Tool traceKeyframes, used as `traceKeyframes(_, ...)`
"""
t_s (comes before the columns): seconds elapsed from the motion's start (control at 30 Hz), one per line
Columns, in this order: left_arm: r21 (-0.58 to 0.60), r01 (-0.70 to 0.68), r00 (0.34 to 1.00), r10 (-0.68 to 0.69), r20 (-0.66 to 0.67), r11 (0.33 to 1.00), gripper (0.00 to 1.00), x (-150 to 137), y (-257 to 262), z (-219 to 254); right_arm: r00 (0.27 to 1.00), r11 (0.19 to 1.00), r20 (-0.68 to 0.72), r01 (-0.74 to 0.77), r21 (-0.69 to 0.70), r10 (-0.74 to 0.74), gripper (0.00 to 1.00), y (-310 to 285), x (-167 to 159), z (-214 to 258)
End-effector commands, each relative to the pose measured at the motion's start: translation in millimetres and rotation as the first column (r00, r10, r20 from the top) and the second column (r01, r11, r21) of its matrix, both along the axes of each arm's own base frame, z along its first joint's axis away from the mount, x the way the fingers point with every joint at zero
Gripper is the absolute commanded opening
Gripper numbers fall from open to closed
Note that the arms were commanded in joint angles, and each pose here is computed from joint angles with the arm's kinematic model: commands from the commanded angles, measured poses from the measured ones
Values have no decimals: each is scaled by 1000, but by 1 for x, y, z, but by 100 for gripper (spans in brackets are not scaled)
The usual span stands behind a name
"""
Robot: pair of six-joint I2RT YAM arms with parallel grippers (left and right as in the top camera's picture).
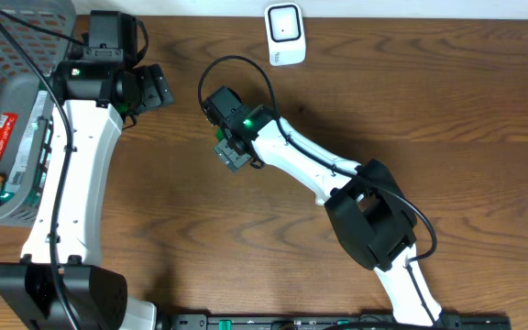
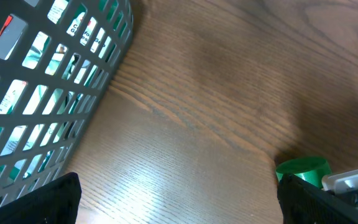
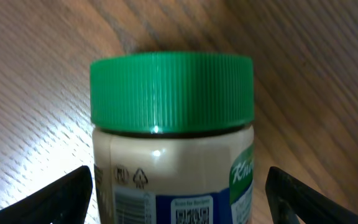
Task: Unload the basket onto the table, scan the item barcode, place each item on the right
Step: 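Lift the jar and carry it right beside the white tub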
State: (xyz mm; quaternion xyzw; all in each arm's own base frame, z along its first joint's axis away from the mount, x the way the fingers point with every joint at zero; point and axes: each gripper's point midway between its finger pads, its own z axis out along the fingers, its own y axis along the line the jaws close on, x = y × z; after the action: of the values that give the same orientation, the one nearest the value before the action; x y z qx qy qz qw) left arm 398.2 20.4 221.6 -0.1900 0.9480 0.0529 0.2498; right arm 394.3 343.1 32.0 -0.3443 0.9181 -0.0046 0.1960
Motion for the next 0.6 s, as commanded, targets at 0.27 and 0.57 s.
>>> traceKeyframes(0.27,6,-5,1000,5,-6,1000,98,-2,2,-1,1000,1000,24,10,25,-11,52,5,3,-5)
traceKeyframes(0.57,6,-4,1000,4,-6,1000,98,-2,2,-1,987,968,128,65,244,-99,41,-9,0,150)
